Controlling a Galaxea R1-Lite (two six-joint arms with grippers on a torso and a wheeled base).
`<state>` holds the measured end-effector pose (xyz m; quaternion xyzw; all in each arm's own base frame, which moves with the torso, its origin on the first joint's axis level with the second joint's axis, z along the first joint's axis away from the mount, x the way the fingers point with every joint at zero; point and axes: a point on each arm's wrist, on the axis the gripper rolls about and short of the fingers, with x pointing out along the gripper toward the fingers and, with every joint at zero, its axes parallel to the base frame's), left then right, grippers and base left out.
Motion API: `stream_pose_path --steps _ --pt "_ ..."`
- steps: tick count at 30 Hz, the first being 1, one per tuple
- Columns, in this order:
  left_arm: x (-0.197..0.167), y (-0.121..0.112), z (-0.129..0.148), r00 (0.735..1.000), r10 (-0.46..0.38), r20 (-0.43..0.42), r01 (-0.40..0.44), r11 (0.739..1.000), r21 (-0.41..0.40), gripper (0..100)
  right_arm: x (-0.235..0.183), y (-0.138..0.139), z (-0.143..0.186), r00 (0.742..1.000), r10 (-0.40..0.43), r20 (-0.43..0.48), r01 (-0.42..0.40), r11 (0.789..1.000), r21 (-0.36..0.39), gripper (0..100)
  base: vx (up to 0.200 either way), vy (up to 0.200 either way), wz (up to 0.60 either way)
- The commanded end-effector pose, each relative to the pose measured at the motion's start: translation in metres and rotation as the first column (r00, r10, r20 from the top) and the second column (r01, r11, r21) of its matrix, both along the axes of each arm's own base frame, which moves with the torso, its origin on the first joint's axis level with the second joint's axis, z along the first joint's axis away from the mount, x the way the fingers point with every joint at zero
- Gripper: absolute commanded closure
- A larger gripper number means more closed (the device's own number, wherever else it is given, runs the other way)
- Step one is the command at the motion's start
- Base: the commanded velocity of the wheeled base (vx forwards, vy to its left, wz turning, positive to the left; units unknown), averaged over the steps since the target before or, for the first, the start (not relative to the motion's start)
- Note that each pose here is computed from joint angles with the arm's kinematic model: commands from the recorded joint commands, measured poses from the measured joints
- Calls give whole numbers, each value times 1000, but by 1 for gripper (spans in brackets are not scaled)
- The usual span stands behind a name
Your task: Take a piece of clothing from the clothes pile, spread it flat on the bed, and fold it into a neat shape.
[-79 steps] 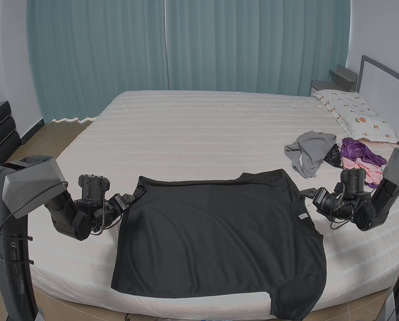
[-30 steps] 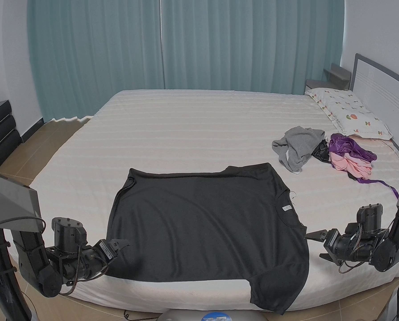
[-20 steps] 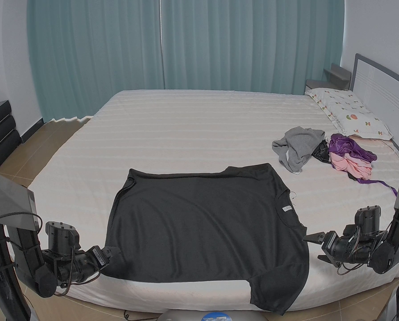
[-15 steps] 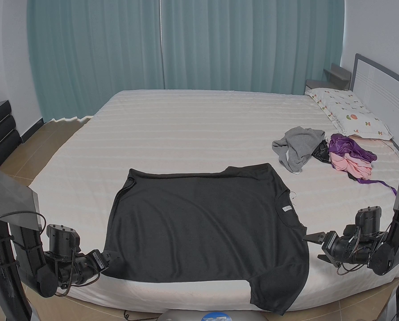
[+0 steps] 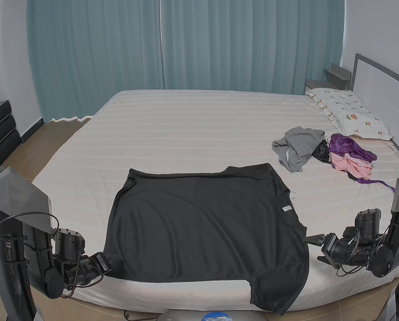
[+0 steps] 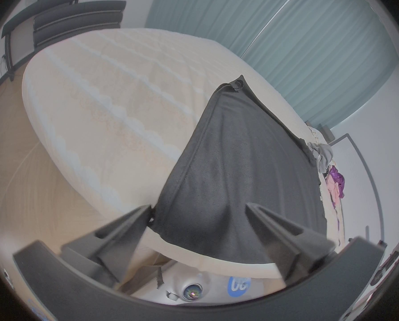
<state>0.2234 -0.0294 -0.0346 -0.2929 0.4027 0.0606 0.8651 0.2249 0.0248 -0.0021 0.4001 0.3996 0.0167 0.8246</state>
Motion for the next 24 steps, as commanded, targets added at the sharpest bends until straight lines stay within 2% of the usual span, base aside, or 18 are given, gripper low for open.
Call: stream_pose_path --steps 1,9,14,24 --pt "-10 2 -12 998 -9 -69 12 999 51 100 0 0 -1 1000 1 -6 -1 1000 0 0 0 0 0" --pt "-18 4 -10 996 -19 -84 29 992 124 100 0 0 -1 1000 1 -6 -1 1000 0 0 0 0 0" --pt "-20 7 -4 998 -14 -66 25 986 166 100 0 0 -1 1000 1 -6 -1 1000 0 0 0 0 0" --pt "-21 15 0 998 -7 -58 18 980 200 100 0 0 -1 1000 1 -6 -1 1000 0 0 0 0 0"
